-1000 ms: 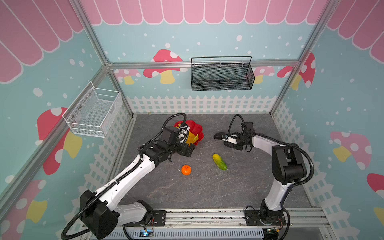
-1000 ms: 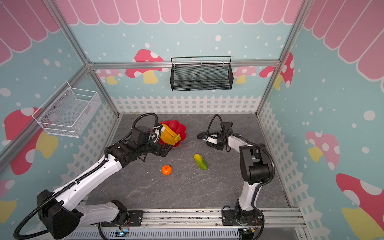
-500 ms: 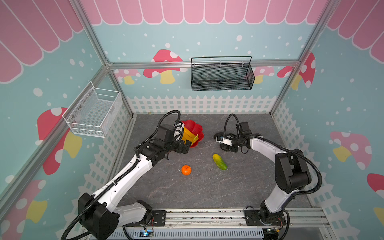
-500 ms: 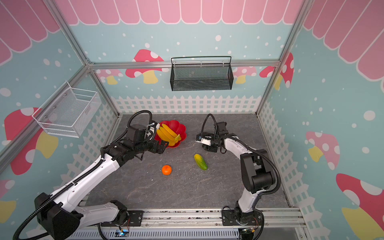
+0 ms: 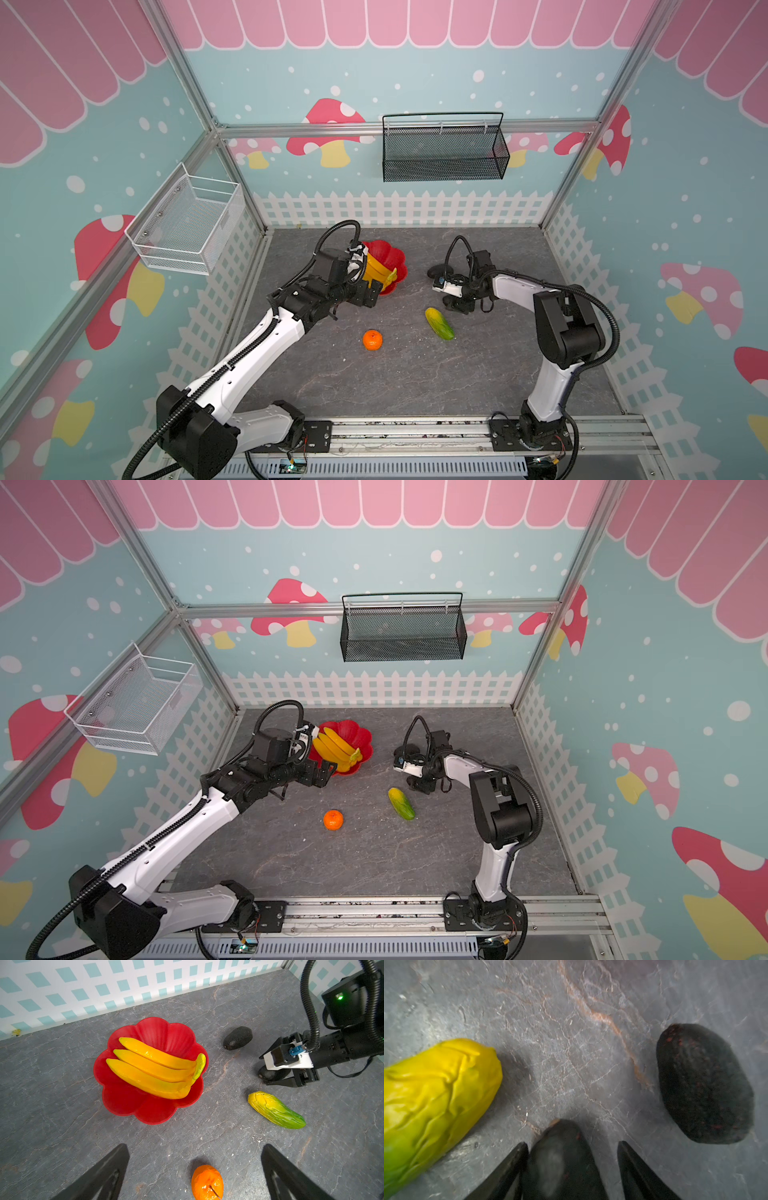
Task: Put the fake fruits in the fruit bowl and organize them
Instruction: 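Close the right gripper on the dark avocado and lift it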
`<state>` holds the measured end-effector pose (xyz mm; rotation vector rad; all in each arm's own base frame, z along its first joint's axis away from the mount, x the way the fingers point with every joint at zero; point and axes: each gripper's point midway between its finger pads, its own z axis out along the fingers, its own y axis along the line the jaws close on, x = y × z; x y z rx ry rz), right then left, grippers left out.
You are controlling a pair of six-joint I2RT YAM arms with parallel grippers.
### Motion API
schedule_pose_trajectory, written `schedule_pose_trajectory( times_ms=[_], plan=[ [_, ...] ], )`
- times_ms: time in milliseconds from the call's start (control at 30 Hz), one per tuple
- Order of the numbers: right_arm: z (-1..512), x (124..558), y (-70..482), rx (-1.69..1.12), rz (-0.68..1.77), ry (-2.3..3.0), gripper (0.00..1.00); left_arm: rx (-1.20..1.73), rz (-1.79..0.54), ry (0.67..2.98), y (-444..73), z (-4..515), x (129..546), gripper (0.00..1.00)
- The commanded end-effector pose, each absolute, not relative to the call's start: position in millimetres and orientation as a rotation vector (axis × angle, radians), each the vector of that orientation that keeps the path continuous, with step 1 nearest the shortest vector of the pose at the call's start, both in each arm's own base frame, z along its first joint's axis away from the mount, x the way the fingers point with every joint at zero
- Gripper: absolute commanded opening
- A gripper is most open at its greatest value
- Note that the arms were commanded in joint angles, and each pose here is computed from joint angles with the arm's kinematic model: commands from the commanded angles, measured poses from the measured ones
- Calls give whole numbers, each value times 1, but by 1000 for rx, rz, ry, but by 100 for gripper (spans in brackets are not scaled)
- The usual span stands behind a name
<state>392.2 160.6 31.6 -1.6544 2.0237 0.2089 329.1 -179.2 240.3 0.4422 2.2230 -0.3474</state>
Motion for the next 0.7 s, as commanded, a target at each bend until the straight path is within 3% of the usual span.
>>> schedule_pose_trajectory(
  times_ms=[0, 167, 300, 400, 567, 667],
  plan=[
    [33, 393, 163, -1671, 229, 2007, 60, 435, -336, 2227, -176, 238, 329, 99],
    [47, 395, 164, -1653, 222, 1987, 47, 433, -335, 2230, -176, 238, 329, 99],
    [61, 399, 165, -1617, 248, 1985, 32, 430, -330, 2233, -175, 237, 329, 99],
    [77, 402, 170, -1592, 259, 1945, 27, 427, -327, 2235, -175, 237, 329, 99],
    [155, 411, 209, -1453, 364, 1697, 29, 404, -314, 2240, -169, 236, 333, 99],
    [197, 436, 236, -1309, 470, 1618, 20, 354, -340, 2244, -162, 239, 339, 99]
  ],
)
